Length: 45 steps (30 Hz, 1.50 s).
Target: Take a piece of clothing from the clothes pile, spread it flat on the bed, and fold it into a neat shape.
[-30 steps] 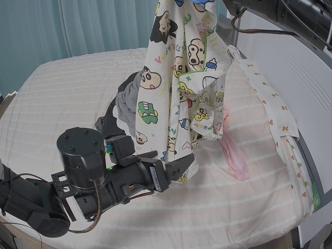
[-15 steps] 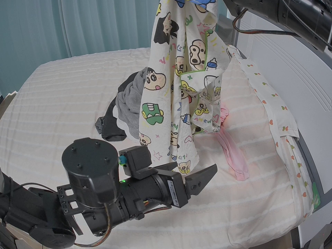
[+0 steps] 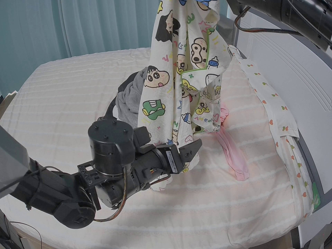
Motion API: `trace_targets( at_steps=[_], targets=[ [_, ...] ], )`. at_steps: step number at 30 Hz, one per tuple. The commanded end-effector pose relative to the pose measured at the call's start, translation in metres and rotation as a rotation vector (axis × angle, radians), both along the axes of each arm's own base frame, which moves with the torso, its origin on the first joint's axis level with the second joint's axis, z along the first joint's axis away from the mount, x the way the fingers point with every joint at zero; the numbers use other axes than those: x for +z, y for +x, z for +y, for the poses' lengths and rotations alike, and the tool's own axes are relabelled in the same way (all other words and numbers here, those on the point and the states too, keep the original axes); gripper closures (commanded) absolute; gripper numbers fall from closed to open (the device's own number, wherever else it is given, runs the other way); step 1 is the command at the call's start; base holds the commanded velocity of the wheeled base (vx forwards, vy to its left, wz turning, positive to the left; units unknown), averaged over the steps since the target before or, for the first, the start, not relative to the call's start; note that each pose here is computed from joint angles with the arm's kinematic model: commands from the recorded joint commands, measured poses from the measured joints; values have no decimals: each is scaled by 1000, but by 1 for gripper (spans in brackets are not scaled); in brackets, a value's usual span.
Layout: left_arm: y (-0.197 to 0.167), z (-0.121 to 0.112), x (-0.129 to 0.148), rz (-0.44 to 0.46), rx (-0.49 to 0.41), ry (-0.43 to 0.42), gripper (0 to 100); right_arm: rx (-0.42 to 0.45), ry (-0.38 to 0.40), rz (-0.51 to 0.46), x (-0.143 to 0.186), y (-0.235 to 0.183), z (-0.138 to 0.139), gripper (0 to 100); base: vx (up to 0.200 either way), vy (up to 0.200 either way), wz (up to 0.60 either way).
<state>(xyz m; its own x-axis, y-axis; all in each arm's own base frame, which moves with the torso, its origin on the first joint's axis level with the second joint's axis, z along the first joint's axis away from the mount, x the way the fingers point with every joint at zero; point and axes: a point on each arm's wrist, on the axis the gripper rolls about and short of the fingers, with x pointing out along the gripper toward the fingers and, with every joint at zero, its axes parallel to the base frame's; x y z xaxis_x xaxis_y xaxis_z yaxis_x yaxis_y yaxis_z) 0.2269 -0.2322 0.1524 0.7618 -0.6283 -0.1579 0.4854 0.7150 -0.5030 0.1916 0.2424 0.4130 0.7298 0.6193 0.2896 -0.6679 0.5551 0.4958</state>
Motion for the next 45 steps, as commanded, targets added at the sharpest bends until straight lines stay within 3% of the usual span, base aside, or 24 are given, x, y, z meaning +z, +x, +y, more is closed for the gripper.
trace_targets(
  at_steps=[1,18,19,26,31,40,45],
  targets=[
    [18,-11,-15,-11,39,31,0,0,8,-6,3,-3,-3,100,0,0,0],
    [32,-26,-25,-64,57,21,0,7,16,3,3,-2,-3,100,0,0,0],
    [36,-29,-26,-68,69,22,100,10,18,4,3,-2,-3,100,0,0,0],
    [40,-36,-29,-71,60,20,100,9,21,5,3,-2,-4,100,0,0,0],
    [32,-33,-34,-50,50,43,100,-38,26,2,5,7,-15,100,0,0,0],
    [-20,13,7,-86,15,-3,100,-204,6,19,-2,37,-57,100,0,0,0],
    [-48,41,13,-57,-20,23,100,-291,-9,36,-7,50,-79,100,0,0,0]
  ],
)
